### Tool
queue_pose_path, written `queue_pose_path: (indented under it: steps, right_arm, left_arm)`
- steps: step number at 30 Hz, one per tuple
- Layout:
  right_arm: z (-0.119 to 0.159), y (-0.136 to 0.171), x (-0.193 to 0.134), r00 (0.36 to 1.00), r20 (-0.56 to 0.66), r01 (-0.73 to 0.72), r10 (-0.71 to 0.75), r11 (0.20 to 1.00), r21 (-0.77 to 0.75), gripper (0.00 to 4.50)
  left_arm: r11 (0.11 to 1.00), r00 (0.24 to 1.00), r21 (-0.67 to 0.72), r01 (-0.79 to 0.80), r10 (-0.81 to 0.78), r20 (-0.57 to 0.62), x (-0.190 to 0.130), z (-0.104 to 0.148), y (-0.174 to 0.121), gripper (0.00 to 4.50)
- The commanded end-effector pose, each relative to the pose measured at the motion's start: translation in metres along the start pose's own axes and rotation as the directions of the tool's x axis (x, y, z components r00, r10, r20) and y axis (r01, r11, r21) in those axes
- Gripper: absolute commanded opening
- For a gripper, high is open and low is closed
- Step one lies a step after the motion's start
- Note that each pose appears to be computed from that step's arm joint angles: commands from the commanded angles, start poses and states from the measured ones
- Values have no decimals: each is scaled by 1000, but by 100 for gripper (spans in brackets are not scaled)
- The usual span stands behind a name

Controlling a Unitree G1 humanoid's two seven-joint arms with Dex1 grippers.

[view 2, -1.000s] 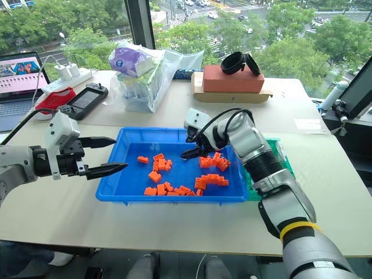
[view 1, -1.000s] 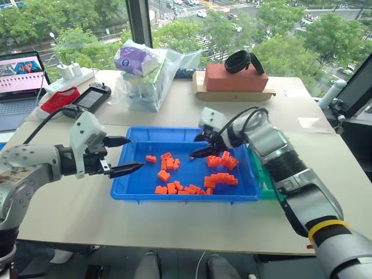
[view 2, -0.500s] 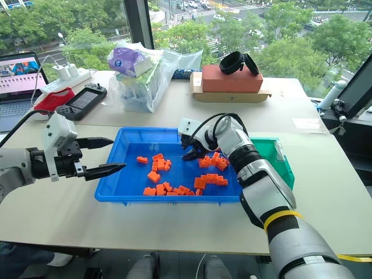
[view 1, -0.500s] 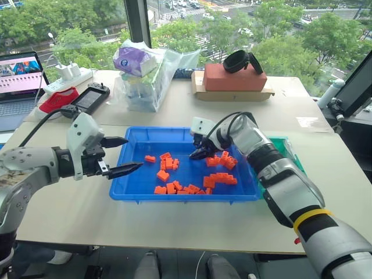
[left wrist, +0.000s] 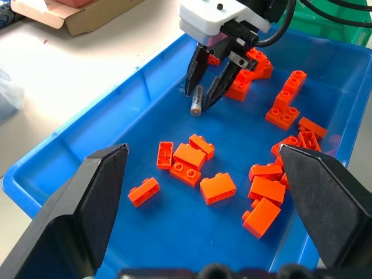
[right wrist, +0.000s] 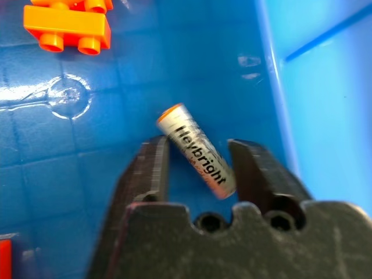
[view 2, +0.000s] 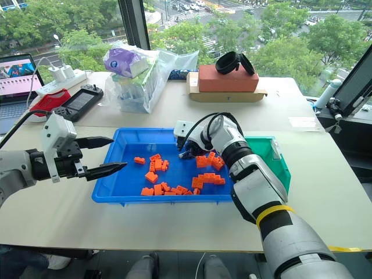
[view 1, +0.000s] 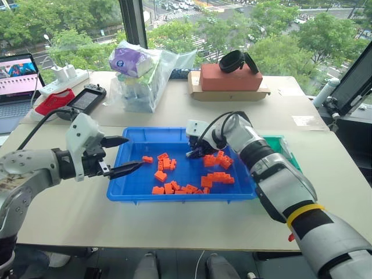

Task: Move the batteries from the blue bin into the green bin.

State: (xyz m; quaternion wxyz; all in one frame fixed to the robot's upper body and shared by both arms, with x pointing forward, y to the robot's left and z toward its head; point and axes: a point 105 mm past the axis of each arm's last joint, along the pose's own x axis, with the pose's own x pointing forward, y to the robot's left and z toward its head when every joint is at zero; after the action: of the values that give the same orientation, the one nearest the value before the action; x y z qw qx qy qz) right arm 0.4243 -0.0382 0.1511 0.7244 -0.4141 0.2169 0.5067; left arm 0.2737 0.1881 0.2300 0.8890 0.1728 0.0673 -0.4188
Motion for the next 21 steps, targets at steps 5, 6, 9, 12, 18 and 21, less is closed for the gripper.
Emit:
queue_pose_path:
  steps: [5, 6, 9, 12, 18, 21]
  right_arm:
    - [8, -6, -9, 1000, 16, 5, -5, 1000, 23, 23]
    - [12, -7, -13, 999, 34, 4, -5, 1000, 24, 23]
    - [21, -10, -25, 996, 91, 0, 0, 1000, -9, 23]
    - [33, -16, -48, 986, 169, 0, -1, 1000, 7, 23]
    - [34, -33, -118, 951, 288, 71, -112, 986, 149, 23]
    - [10, -42, -158, 934, 261, 175, -244, 949, 262, 23]
  left_arm:
    - [998, 999, 52, -19, 17, 36, -4, 12, 0, 450]
    - [998, 999, 52, -19, 17, 36, -4, 12, 1, 450]
    - [999, 999, 53, -12, 10, 37, -3, 13, 1, 450]
    - [998, 999, 54, 12, -14, 52, 2, 17, 1, 450]
    - [995, 993, 56, 77, -82, 80, 12, 27, -3, 450]
    - [995, 992, 49, 88, -93, 91, 17, 28, -1, 450]
